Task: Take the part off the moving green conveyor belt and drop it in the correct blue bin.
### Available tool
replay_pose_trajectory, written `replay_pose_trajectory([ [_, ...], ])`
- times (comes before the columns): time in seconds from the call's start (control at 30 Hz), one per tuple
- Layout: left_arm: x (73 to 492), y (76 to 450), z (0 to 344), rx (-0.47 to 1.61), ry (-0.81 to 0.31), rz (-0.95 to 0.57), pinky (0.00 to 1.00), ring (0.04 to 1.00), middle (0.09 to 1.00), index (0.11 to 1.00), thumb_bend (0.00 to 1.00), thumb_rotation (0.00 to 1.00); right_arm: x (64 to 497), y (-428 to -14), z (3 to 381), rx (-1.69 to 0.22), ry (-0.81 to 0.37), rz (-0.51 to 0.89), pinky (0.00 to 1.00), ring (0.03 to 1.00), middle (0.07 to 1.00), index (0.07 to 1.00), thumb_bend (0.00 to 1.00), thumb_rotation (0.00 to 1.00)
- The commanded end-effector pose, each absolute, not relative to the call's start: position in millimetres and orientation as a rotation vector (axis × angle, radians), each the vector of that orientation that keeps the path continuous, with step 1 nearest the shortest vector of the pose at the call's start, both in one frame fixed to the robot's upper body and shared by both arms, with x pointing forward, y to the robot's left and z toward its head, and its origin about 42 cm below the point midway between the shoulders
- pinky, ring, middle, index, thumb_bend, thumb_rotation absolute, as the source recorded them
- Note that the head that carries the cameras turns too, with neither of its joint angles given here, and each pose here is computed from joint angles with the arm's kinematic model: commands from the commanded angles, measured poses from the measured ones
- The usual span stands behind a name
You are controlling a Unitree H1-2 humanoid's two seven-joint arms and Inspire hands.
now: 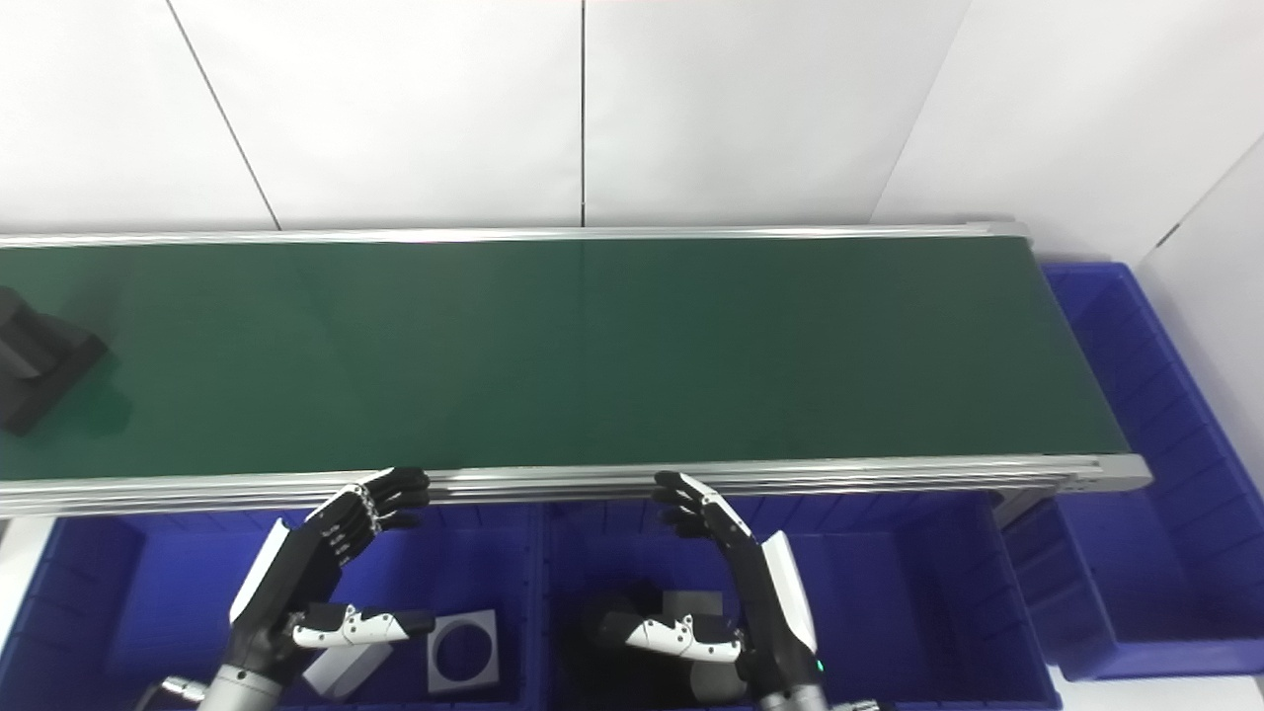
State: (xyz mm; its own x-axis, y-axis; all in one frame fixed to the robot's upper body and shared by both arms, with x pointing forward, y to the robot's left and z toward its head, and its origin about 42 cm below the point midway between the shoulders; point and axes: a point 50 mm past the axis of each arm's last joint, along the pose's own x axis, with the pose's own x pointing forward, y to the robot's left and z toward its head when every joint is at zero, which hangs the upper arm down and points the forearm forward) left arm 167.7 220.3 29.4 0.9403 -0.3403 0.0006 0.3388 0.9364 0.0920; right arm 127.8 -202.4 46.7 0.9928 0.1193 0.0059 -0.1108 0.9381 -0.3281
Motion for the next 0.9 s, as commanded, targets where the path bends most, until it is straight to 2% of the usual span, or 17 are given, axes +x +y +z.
replay_pose_trajectory([
  [0.0, 173, 221, 41, 0.106, -0.096, -0.346, 0.72, 0.771, 0.800, 0.775, 0.89, 0.16, 131, -201, 54, -0.322, -0.073, 0.100, 0.70, 0.728, 0.773, 0.817, 0.91, 0.36],
  [0.3, 174, 221, 41, 0.104, -0.098, -0.345, 0.71, 0.768, 0.796, 0.774, 0.88, 0.15, 132, -201, 54, -0.332, -0.075, 0.097, 0.68, 0.726, 0.769, 0.814, 0.92, 0.36],
  [0.6, 171, 209, 33, 0.117, -0.073, -0.357, 0.71, 0.761, 0.793, 0.773, 0.89, 0.18, 125, -213, 46, -0.278, -0.074, 0.113, 0.69, 0.739, 0.806, 0.835, 0.88, 0.31],
  [0.87, 168, 193, 27, 0.124, -0.055, -0.371, 0.69, 0.751, 0.787, 0.760, 0.91, 0.15, 121, -229, 38, -0.317, -0.055, 0.107, 0.72, 0.747, 0.786, 0.827, 0.87, 0.25],
])
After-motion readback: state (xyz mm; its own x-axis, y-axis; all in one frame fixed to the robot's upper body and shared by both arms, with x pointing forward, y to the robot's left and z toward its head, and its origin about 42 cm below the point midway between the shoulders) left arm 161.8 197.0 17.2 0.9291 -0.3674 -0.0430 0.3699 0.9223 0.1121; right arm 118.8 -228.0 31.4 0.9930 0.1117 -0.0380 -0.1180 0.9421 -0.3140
